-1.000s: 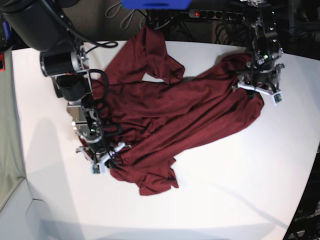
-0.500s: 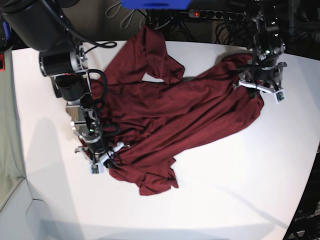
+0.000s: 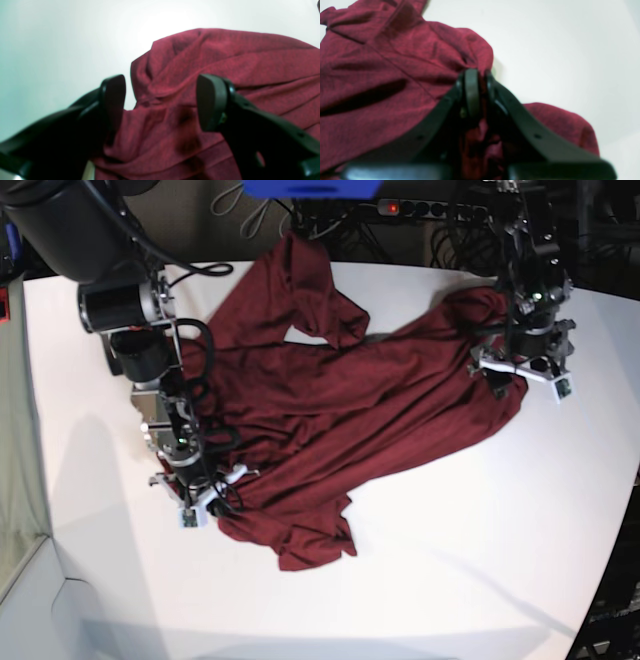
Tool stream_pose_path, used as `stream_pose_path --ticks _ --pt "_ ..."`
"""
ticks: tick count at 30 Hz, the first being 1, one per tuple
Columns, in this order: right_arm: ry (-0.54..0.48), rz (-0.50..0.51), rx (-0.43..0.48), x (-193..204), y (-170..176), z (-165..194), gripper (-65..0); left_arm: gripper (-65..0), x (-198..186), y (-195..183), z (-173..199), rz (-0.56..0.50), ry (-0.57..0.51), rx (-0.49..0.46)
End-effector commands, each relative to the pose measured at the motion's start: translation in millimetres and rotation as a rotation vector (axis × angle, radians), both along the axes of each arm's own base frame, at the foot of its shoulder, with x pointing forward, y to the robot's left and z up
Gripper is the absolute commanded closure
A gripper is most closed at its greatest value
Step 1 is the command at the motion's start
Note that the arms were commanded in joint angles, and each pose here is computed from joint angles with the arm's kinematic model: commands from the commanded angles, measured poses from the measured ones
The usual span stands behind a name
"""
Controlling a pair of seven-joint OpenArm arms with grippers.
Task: Layout the t-shirt on the table in an organized manner, then fold the t-shirt properly
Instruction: 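Hold the shirt edge with the left gripper while the right holds the hem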
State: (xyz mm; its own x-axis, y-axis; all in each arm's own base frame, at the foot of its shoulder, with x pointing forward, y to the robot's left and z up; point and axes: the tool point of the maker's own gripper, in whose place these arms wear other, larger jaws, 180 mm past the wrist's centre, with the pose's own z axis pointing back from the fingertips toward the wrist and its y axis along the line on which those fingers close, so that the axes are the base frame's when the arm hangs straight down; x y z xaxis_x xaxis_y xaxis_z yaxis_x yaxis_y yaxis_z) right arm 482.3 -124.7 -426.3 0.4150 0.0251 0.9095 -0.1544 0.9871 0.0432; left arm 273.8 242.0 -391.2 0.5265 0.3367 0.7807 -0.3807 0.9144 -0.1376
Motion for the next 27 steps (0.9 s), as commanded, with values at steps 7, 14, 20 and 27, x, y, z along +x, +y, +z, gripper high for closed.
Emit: stream_pose_path --ticks 7,14,20,27 --pt "0.011 0.001 -0.018 5 -5 4 0.0 -42.5 9 4 -4 0.011 -0.006 0.001" --pt "0.011 0.001 -0.019 5 -6 4 0.0 -26.1 8 5 -10 0.015 0.006 -0.002" --pt "0.011 0.001 -0.019 5 -6 4 0.0 -14.8 10 5 -8 0.015 0.000 -0.001" --pt "0.011 0.001 -0.019 5 -6 4 0.0 0.0 11 5 -7 0.015 -0.005 0.000"
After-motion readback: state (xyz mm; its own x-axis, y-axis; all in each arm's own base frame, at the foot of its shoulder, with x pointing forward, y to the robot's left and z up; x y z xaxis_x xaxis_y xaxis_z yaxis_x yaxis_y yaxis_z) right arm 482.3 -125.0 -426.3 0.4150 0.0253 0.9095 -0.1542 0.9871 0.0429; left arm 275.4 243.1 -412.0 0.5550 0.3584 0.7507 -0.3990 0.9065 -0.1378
